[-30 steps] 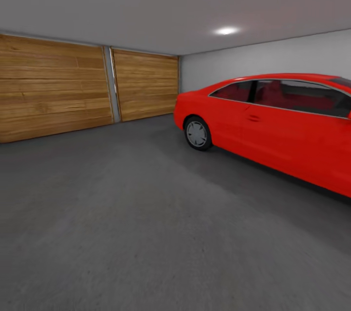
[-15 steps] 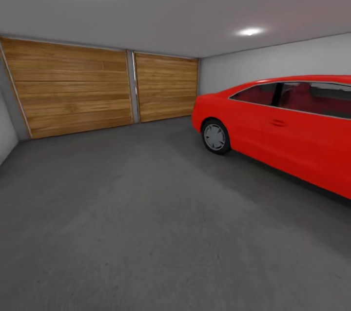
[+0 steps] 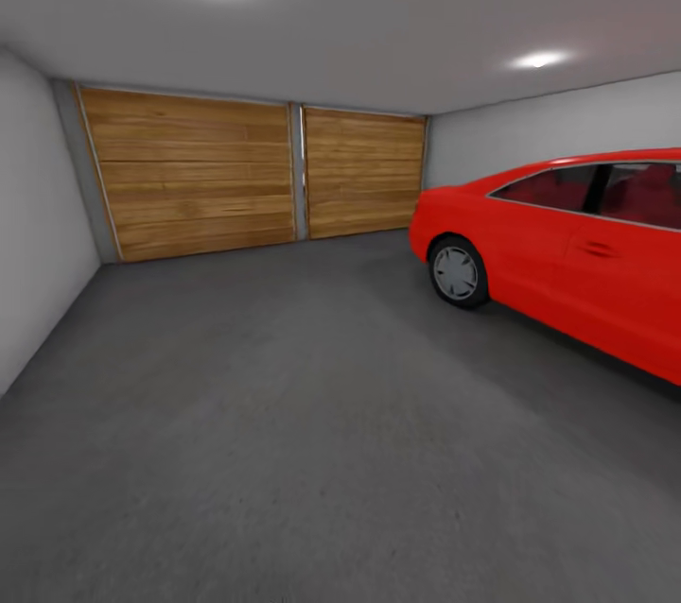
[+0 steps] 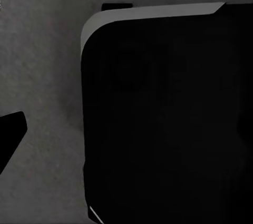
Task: Move the two storage containers from the living room to the garage. In the garage, place one container on the floor and stack the other container on top of it (either order is fine).
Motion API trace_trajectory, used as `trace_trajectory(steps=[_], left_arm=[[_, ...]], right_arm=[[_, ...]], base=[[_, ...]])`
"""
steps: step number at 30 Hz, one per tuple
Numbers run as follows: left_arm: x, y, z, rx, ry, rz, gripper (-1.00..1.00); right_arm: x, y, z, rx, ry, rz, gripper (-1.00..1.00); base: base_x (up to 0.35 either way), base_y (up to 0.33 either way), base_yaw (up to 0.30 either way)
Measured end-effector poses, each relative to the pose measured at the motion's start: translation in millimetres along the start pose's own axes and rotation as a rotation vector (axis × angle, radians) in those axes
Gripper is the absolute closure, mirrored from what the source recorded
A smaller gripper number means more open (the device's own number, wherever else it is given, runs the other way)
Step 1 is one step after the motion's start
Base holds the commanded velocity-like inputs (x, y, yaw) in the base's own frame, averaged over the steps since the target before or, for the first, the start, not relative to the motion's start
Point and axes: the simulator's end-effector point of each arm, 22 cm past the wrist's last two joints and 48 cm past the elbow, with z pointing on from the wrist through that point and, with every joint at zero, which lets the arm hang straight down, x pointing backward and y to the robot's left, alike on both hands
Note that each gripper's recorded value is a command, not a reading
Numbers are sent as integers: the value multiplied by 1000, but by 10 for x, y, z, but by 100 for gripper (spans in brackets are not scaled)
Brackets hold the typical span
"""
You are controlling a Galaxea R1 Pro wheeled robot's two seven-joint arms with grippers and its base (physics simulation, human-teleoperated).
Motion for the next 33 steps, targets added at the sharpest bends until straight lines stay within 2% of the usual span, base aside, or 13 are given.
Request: trace_trajectory(steps=[33], left_arm=[[-81,3,-1,0,-21,0,-100]], right_arm=[[-68,-42,0,11,-18,-1,-100]], base=[[0,0,278]])
